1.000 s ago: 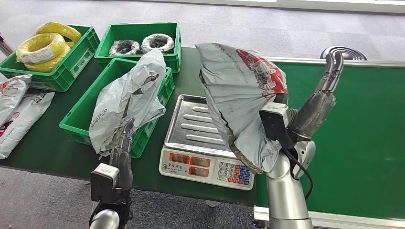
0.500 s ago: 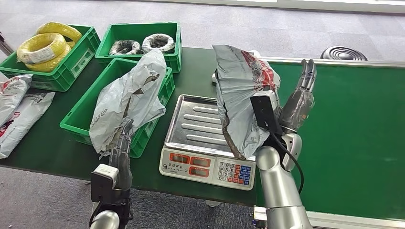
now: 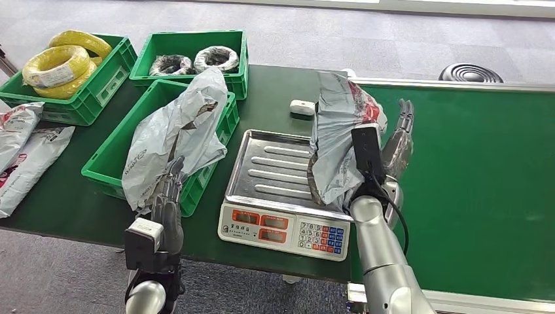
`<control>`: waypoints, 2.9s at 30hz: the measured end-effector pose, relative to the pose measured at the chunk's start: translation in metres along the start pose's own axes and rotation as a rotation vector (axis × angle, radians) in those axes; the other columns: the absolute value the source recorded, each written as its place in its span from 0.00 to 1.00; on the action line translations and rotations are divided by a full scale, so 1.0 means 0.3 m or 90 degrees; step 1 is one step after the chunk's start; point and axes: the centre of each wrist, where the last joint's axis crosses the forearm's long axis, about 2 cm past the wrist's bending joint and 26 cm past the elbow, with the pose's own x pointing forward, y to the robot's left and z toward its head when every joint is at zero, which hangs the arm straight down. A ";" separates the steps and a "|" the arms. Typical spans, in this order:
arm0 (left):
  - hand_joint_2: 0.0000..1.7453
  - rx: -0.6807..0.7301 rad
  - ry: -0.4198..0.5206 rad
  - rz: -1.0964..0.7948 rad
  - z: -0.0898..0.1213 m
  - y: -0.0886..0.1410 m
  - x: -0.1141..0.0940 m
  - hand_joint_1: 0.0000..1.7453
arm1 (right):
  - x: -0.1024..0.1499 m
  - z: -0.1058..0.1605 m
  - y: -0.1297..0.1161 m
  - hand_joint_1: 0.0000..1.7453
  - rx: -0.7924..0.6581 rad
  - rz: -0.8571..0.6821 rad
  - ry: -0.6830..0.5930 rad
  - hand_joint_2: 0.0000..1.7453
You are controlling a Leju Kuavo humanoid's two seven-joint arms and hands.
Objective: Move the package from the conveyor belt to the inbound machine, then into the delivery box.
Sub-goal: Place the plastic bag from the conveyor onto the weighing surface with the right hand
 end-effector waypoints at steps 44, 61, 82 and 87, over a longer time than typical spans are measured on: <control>0.00 -0.002 -0.005 0.001 0.002 0.004 -0.003 0.00 | -0.041 0.026 -0.007 0.00 0.021 0.002 0.013 1.00; 0.00 0.003 0.001 -0.002 0.027 0.005 -0.008 0.00 | -0.041 0.036 -0.008 0.00 0.038 -0.005 0.010 1.00; 0.00 0.005 -0.002 -0.004 0.028 0.009 -0.009 0.00 | 0.301 0.077 -0.142 0.00 -0.063 -0.250 -0.332 1.00; 0.00 0.005 -0.002 -0.005 0.028 0.011 -0.009 0.00 | 0.362 0.094 -0.177 0.00 -0.083 -0.269 -0.377 1.00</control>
